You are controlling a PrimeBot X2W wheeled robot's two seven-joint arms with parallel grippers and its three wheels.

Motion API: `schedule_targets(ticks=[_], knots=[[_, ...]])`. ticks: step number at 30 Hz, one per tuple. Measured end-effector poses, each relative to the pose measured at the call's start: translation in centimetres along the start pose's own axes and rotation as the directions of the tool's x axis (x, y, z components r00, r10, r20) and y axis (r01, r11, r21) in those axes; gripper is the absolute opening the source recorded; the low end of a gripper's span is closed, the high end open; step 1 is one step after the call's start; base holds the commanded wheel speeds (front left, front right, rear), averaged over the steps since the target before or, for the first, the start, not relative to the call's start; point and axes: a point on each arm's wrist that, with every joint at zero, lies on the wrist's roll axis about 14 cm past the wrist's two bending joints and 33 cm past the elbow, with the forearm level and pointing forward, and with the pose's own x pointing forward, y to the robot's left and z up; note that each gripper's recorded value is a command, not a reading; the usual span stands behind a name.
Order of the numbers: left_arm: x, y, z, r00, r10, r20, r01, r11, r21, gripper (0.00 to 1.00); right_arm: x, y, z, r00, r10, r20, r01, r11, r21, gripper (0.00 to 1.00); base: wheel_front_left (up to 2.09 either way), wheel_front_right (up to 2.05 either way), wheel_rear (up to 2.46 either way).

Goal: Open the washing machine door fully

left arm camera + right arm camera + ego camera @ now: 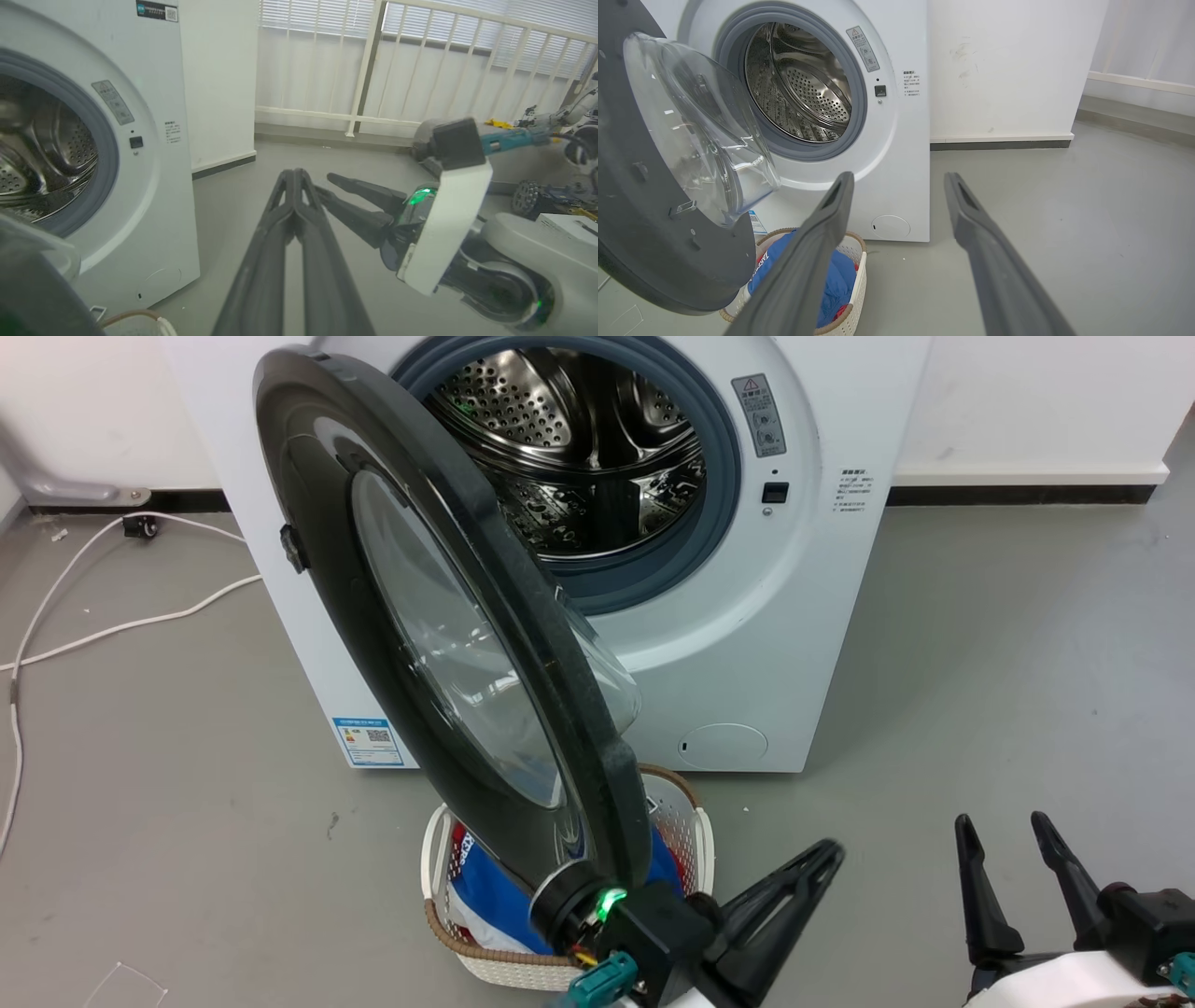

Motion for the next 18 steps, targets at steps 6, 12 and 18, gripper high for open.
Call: schedule_targets(ticks=[6, 12, 18], knots=[[-1.3, 3.1, -5.4, 0.978, 0.129, -0.167, -0.135, 0.99, -0.028, 0.0, -0.1, -0.2, -0.5, 1.0, -0.009, -0.015, 0.009, 1.0, 0.002, 1.0, 0.0, 0.0, 0.0], [-1.6, 7.2, -6.9, 0.951, 0.253, -0.18, -0.255, 0.967, 0.012, 0.0, -0.1, -0.4, -1.1, 0.999, -0.016, -0.034, 0.016, 1.0, 0.005, 1.0, 0.0, 0.0, 0.0], [-1.4, 9.2, -7.9, 0.935, 0.304, -0.182, -0.307, 0.952, 0.013, 0.0, 0.0, -0.6, -1.5, 0.999, -0.023, -0.045, 0.024, 1.0, 0.009, 1.0, 0.0, 0.0, 0.0]])
